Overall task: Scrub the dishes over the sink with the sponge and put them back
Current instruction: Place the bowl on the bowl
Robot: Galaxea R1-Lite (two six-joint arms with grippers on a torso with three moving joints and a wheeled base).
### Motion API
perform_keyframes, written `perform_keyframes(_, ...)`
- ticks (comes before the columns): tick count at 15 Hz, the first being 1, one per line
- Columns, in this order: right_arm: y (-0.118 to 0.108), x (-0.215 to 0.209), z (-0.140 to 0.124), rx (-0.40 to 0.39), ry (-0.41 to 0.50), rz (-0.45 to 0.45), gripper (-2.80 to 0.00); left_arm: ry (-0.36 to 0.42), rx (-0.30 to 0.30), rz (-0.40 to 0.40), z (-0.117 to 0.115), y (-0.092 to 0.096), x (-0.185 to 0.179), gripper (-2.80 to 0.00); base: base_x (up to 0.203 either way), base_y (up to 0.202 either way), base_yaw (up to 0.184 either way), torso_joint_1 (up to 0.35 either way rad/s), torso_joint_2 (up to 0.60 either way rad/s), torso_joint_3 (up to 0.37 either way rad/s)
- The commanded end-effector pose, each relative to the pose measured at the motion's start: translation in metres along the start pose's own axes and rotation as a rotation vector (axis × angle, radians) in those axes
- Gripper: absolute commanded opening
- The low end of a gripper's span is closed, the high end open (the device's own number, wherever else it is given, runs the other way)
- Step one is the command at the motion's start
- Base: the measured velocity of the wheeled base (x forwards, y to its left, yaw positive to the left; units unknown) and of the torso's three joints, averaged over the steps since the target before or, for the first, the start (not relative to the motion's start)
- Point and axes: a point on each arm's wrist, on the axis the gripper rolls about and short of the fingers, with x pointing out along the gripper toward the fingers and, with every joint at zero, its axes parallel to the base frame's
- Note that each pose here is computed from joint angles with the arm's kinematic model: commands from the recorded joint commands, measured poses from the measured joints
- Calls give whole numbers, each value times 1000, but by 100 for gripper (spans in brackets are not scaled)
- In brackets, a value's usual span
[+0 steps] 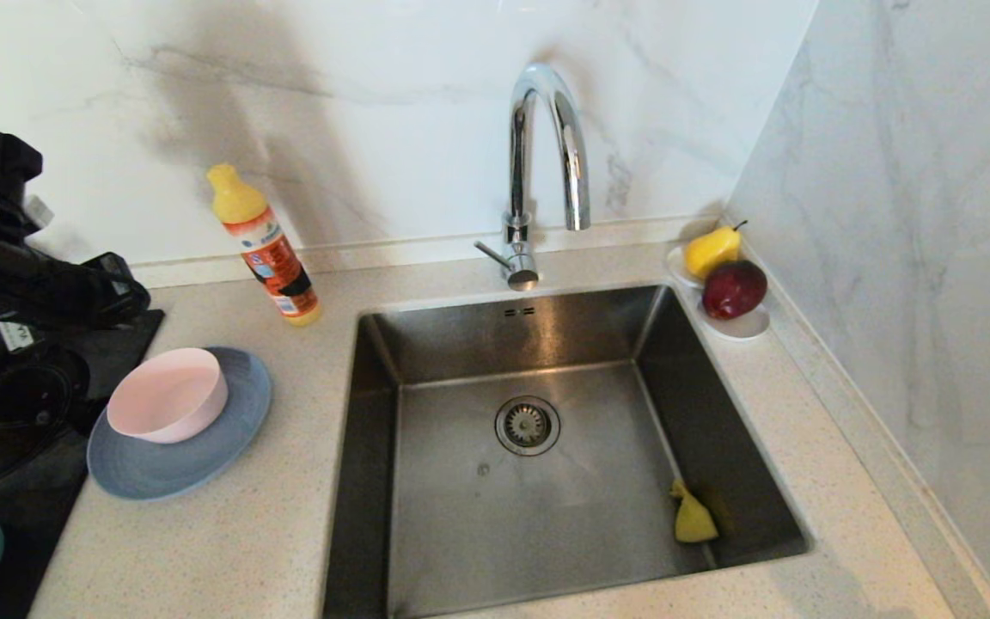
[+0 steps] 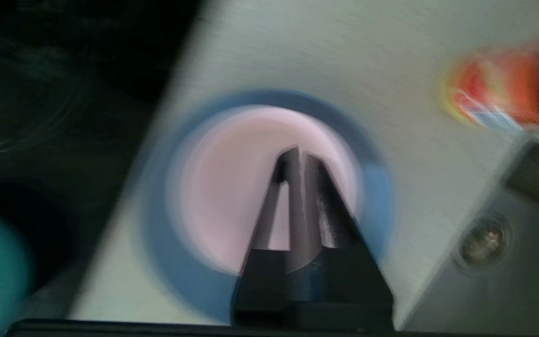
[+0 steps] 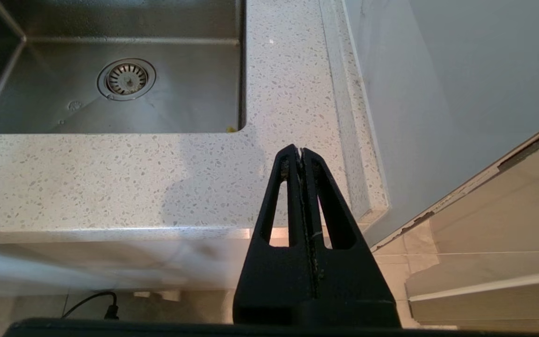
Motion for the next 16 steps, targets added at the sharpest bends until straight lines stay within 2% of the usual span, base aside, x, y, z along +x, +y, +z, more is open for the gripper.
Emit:
perform_keyframes(1,0,0,0,-1,0,1,-280,-29,-87,93,16,34,-15,-280,0,0,0,0,0,0)
perform_keyframes(3,0,0,0,-1,-1,0,-280,0,-167,184,17,64,-23,-280,0,0,0,0,0,0)
perform_keyframes(4,0,0,0,-1,0,0,-280,27,-200,223,12,77,-25,-280,0,0,0,0,0,0)
perform_keyframes(7,0,0,0,-1,-2,1,-280,101,-349,327,-3,109,-25,-280,0,0,0,0,0,0)
perform_keyframes(8,0,0,0,-1,-1,0,-280,138,-369,350,-11,115,-24,0,0,0,0,0,0,0)
perform_keyframes(10,0,0,0,-1,-2,1,-280,186,-395,380,-26,124,-24,0,0,0,0,0,0,0)
perform_keyframes(13,0,0,0,-1,-2,0,-280,218,-455,413,-39,136,-26,0,0,0,0,0,0,0)
perform_keyframes(16,0,0,0,-1,0,0,-280,188,-490,420,-46,150,-22,0,0,0,0,0,0,0)
